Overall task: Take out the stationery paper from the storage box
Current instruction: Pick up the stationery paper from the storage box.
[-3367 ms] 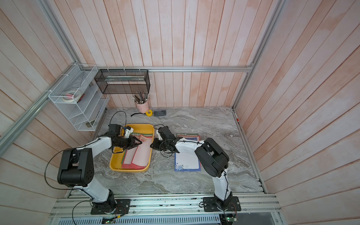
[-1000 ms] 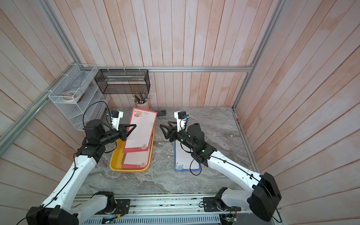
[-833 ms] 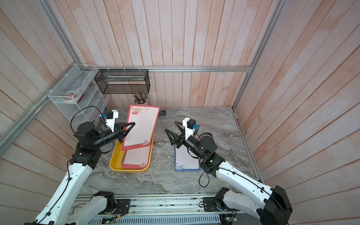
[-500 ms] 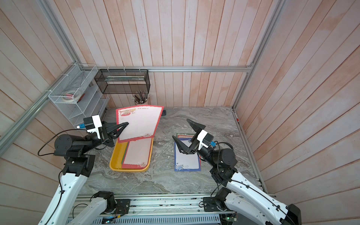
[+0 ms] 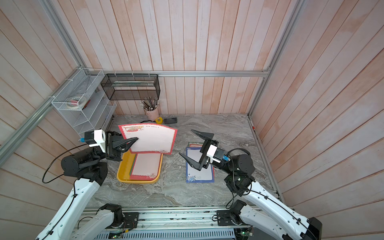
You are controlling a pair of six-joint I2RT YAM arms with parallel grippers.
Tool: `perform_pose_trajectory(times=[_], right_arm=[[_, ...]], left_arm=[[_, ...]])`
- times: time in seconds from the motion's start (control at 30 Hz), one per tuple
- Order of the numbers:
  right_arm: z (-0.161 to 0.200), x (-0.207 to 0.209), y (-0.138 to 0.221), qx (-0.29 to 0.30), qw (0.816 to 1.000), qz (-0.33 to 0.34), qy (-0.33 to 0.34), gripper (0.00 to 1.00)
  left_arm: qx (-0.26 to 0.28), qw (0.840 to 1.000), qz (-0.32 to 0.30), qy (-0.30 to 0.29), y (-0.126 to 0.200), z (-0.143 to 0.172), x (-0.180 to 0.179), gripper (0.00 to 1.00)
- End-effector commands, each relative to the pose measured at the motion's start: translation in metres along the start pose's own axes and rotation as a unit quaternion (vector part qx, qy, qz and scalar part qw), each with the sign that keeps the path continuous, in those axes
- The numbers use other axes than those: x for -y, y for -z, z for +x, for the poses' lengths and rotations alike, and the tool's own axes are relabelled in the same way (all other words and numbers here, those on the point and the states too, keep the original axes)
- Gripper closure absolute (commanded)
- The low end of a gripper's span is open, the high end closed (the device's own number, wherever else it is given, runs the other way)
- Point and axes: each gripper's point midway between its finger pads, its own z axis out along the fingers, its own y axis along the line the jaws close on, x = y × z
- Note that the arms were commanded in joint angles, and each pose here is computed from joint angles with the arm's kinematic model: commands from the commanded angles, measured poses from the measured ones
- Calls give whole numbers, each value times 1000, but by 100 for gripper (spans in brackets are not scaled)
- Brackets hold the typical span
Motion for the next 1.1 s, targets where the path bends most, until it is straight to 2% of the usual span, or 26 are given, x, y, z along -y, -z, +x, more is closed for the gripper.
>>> perform_pose_trajectory(times=[0.0,0.27,0.47,1.07], right_arm=[[-3,-7,-6,6,999,-32,0,8],[17,-23,-25,-2,995,-93,-43,22],[24,-33,-37,-2,992,-116,-53,28],[38,-58,-64,-7,989,-141,-37,33]], left_arm=[[17,1000,9,-3,3,-5,11,100],[27,1000,-4,3,7,-4,12,100],[29,1000,-7,6,7,-4,12,100],[34,999,-11,18,8,-1,9,100]])
